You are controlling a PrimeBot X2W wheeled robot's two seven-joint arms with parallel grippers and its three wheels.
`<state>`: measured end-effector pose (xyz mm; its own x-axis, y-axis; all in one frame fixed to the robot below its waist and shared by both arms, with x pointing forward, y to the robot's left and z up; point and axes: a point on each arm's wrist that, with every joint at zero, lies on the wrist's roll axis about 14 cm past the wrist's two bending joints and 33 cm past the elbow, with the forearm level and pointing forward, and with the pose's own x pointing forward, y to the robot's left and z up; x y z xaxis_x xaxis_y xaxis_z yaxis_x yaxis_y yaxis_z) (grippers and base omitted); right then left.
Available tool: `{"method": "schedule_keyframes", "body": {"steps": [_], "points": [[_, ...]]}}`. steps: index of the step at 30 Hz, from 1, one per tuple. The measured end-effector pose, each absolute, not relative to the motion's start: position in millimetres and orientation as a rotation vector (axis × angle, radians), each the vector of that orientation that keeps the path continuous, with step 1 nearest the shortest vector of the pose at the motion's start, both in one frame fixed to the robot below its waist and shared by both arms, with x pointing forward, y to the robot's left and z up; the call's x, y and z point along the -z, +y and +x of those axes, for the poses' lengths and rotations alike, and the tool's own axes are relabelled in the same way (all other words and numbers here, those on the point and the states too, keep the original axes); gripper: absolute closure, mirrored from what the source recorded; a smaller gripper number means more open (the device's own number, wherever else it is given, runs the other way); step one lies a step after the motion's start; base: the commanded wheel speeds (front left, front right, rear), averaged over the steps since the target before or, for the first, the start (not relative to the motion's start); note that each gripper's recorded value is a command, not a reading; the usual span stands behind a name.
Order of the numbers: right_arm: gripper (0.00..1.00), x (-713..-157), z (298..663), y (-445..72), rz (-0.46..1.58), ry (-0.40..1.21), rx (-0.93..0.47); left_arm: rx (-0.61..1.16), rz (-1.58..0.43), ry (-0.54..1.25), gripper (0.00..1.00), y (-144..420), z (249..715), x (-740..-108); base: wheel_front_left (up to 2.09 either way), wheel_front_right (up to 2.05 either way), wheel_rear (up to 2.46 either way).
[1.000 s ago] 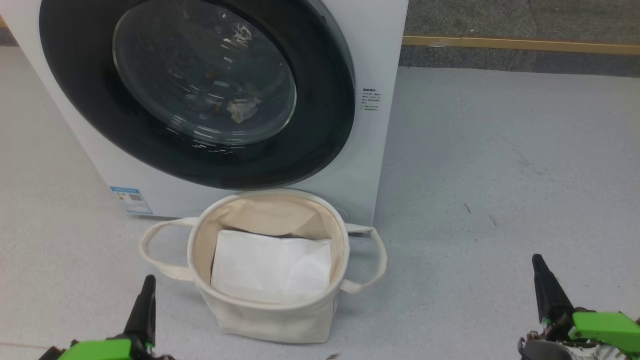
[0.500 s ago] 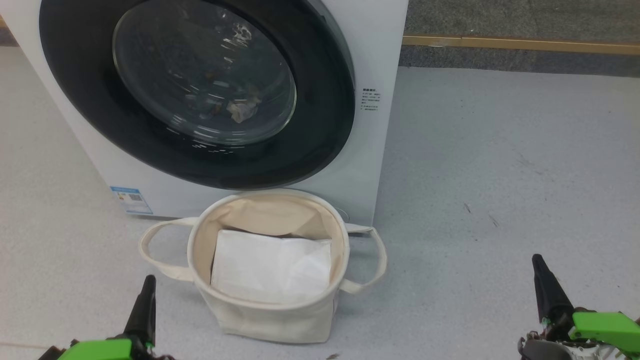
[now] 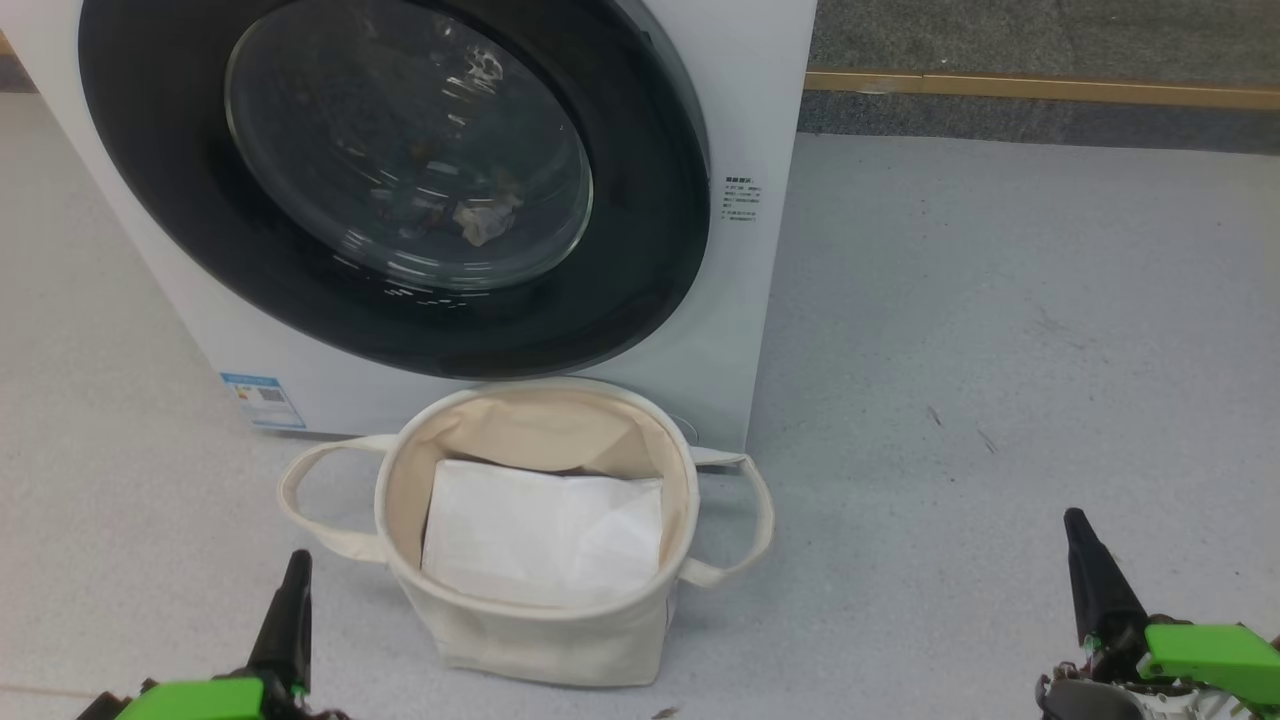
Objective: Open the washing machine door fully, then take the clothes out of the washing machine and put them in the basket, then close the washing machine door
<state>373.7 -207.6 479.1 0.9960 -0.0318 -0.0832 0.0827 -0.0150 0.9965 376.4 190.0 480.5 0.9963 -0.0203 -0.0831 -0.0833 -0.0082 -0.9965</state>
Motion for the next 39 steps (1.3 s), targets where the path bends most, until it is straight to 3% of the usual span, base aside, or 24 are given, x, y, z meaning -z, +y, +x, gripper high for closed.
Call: {"method": "schedule_keyframes", "body": {"steps": [21,22,28,39], "points": [[1.00,-479.0,373.7,-207.5,1.584,0.040,0.091,-0.050,-1.579,0.081,1.00,190.0,376.4,-480.5,0.00,0.00,0.00],[0.00,-479.0,373.7,-207.5,1.584,0.040,0.091,-0.050,-1.579,0.081,0.00,190.0,376.4,-480.5,0.00,0.00,0.00],[0.00,-436.9,351.5,-205.1,1.596,0.138,0.198,-0.159,-1.590,0.182,0.00,188.0,353.6,-437.7,0.00,0.00,0.00],[0.00,-440.4,355.1,-206.7,1.568,0.119,0.203,-0.178,-1.553,0.152,0.00,194.5,354.4,-441.8,0.00,0.00,0.00]]}}
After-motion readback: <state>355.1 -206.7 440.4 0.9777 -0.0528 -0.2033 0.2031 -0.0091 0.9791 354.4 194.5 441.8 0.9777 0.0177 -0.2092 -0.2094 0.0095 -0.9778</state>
